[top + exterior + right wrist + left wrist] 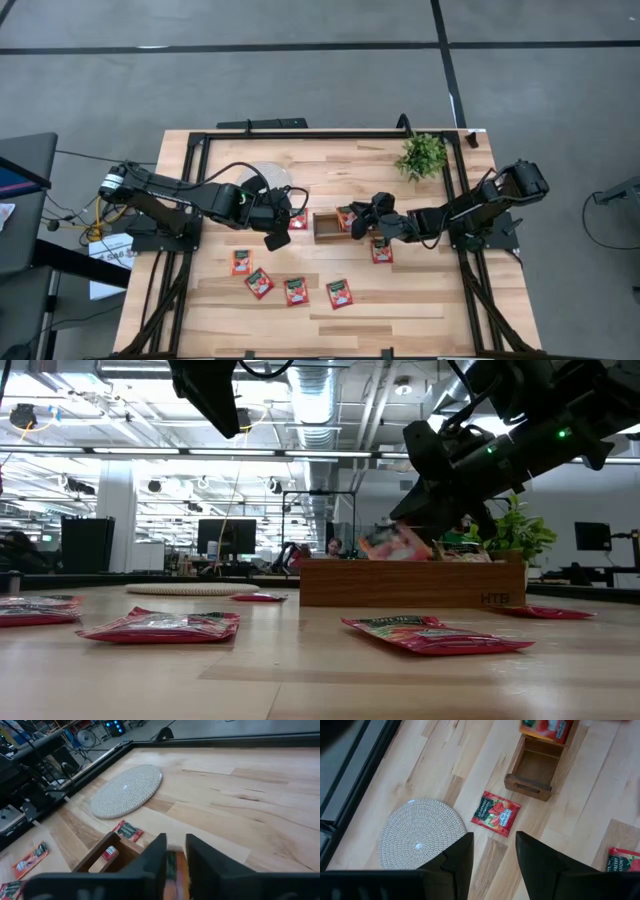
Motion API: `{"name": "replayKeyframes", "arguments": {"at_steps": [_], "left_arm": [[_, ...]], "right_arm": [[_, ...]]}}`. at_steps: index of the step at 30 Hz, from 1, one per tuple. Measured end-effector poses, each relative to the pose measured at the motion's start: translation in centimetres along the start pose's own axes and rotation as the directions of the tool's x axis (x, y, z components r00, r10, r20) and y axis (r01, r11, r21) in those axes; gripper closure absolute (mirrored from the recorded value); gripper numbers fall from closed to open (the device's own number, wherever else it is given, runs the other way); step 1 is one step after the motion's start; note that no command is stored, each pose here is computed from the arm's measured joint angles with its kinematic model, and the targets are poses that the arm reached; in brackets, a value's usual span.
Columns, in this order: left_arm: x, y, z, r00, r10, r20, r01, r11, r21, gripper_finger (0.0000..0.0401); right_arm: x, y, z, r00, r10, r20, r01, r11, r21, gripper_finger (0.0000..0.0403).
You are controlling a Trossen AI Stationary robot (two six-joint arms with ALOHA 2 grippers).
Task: Pick & Place Tea
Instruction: Put the orange tea bag into the middle section of the wooden organizer
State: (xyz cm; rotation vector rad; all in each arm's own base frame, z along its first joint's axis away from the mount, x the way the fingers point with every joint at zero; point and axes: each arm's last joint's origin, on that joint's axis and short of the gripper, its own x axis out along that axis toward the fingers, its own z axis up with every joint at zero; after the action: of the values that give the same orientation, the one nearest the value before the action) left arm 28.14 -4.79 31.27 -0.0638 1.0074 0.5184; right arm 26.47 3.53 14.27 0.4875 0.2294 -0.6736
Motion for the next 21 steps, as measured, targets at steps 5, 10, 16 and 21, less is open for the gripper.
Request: {"name": "replayKeyframes", "arguments": {"at_steps": [5, 10, 16, 21], "left_arm": [[0.0, 0.0, 0.0, 1.000, 0.000, 0.000, 0.000, 1.000, 0.000, 0.0261], [0.0, 0.0, 0.0, 1.000, 0.000, 0.000, 0.000, 1.000, 0.000, 0.0261], [0.0, 0.0, 0.0, 1.000, 0.000, 0.000, 0.000, 1.000, 0.000, 0.0261], [0.0, 0.0, 0.0, 1.000, 0.000, 0.000, 0.000, 1.000, 0.001, 0.0261]], "right_arm": [[0.0, 0.0, 0.0, 1.000, 0.000, 0.000, 0.000, 1.000, 0.001, 0.0293], [-0.1, 0.0, 0.1, 1.000, 0.003, 0.002, -0.003, 1.000, 0.004, 0.0271], [-0.7, 0.4, 1.4, 0.999, 0.031, 0.034, -0.031, 0.999, -0.009, 0.0276], [-1.1, 0.5, 2.3, 0.997, 0.070, 0.031, -0.069, 0.997, -0.036, 0.0301]]}}
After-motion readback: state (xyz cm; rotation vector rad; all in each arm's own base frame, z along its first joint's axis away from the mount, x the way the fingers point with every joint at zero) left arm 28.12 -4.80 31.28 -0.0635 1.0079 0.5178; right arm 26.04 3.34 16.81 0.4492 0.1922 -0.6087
